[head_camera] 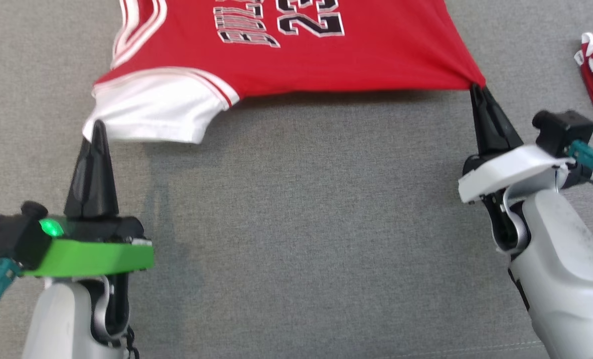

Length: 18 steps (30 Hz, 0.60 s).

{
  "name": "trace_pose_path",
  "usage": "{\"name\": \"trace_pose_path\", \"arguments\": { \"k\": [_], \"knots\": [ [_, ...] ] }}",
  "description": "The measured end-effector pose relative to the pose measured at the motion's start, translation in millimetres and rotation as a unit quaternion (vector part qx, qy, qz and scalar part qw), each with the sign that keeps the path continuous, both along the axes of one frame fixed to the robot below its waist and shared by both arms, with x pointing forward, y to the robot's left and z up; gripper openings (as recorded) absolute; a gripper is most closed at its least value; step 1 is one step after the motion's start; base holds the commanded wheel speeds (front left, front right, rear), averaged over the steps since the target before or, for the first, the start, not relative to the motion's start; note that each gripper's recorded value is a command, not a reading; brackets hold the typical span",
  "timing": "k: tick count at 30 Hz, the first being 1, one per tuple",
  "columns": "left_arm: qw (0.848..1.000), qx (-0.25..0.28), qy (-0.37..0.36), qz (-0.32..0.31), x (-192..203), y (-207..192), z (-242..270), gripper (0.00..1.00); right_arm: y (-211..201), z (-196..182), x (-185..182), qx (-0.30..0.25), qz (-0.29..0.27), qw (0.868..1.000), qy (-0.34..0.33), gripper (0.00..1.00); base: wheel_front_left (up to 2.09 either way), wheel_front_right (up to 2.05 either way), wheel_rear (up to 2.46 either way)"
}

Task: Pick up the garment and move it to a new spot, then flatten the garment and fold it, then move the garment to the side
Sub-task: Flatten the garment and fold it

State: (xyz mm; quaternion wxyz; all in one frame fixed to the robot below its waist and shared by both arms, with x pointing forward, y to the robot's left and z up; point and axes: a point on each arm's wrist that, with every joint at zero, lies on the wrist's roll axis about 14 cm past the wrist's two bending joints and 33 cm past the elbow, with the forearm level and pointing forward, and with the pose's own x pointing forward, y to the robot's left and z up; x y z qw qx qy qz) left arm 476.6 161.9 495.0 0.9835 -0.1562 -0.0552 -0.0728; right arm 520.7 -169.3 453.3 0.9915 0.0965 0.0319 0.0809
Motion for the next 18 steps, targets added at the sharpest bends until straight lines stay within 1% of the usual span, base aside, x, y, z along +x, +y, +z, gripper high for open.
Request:
{"name": "trace_pose_path", "arguments": {
  "k": [8,14,18],
  "knots": [
    [0.999,-0.019,0.036,0.019,-67.2,2.2,-7.0,0.0,-3.7,11.6,-62.3,0.027,-0.021,0.999,-0.005,0.0,0.0,0.0,0.0],
    [0.999,-0.029,0.033,0.028,-112.8,3.5,3.0,0.0,-6.2,20.9,-108.1,0.036,-0.032,0.999,-0.013,0.0,0.0,0.0,0.0],
    [0.999,-0.031,0.027,0.03,-136.0,3.8,9.2,0.0,-6.6,27.0,-131.8,0.037,-0.034,0.999,-0.013,0.0,0.0,0.0,0.0]
  ]
}}
